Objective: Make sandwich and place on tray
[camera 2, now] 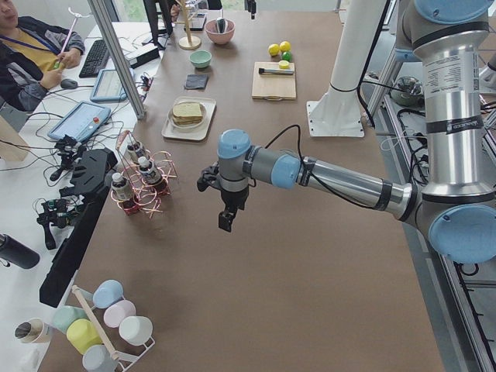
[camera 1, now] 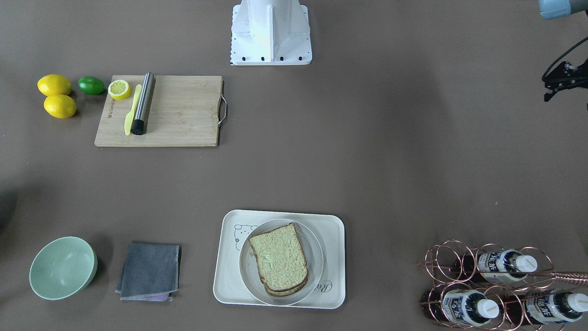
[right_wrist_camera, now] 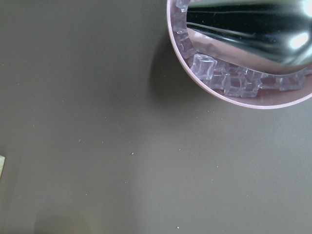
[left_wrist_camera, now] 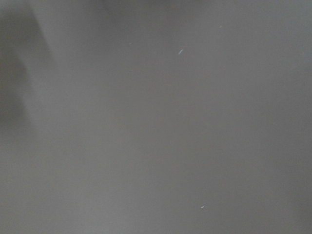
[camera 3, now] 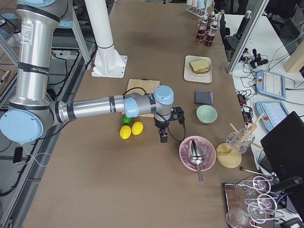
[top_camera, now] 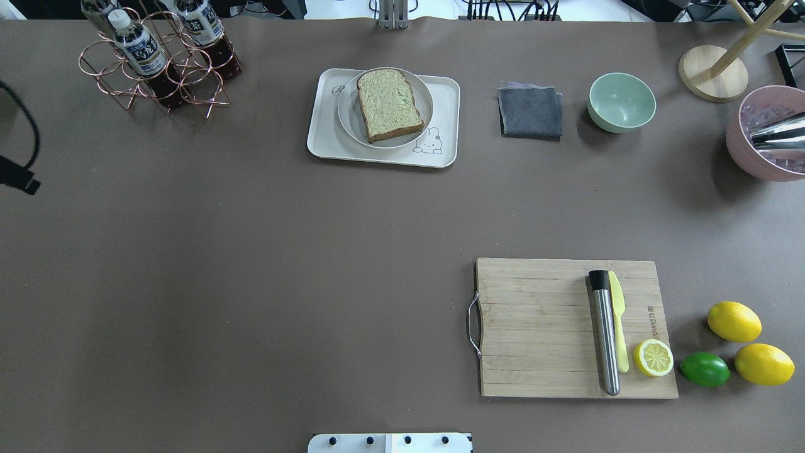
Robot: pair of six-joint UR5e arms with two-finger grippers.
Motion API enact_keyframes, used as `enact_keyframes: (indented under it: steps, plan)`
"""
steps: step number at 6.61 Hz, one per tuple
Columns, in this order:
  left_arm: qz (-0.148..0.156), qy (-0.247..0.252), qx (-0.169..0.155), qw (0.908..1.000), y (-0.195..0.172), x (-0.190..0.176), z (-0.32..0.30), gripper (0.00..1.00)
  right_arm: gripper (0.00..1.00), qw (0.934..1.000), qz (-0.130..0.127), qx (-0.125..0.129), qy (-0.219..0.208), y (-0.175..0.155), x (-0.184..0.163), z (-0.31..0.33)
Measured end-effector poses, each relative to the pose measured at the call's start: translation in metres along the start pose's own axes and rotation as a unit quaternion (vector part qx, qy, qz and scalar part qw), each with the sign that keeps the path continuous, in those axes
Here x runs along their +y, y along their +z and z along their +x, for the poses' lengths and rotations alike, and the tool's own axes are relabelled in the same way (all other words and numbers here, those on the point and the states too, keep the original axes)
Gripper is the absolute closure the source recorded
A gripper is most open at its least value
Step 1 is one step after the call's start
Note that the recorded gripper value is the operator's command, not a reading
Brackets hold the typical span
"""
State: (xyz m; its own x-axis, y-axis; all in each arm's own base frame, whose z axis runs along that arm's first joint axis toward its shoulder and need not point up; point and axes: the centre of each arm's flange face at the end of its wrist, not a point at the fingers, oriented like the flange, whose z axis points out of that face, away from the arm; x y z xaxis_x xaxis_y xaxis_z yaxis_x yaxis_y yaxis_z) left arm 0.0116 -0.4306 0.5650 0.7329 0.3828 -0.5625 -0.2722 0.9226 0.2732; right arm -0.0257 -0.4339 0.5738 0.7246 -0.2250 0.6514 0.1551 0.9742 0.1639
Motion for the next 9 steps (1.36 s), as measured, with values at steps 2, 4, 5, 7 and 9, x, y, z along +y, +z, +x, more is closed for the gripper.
enact_keyframes:
  steps: [2, 4, 5, 7, 9]
  plan:
    - [-0.004, -0.013, 0.012, 0.9998, 0.019, 0.037, -0.039, 0.03, 0.00, 1.0000, 0.001, 0.007, 0.000, -0.003, 0.022, 0.027]
    - [0.014, -0.020, 0.033, 0.9992, 0.027, 0.066, -0.052, 0.03, 0.00, 0.9999, -0.006, 0.012, 0.001, 0.000, 0.047, 0.049]
    - [0.028, -0.023, 0.031, 0.9988, 0.024, 0.075, -0.055, 0.02, 0.00, 0.9999, -0.007, 0.013, 0.004, 0.001, 0.056, 0.054]
    - [0.041, -0.025, 0.025, 0.9985, 0.017, 0.077, -0.058, 0.03, 0.00, 0.9998, -0.011, 0.014, 0.011, 0.004, 0.064, 0.061]
    - [0.049, -0.050, 0.028, 0.9971, 0.011, 0.064, -0.053, 0.03, 0.00, 0.9997, -0.014, 0.014, 0.015, 0.008, 0.063, 0.064]
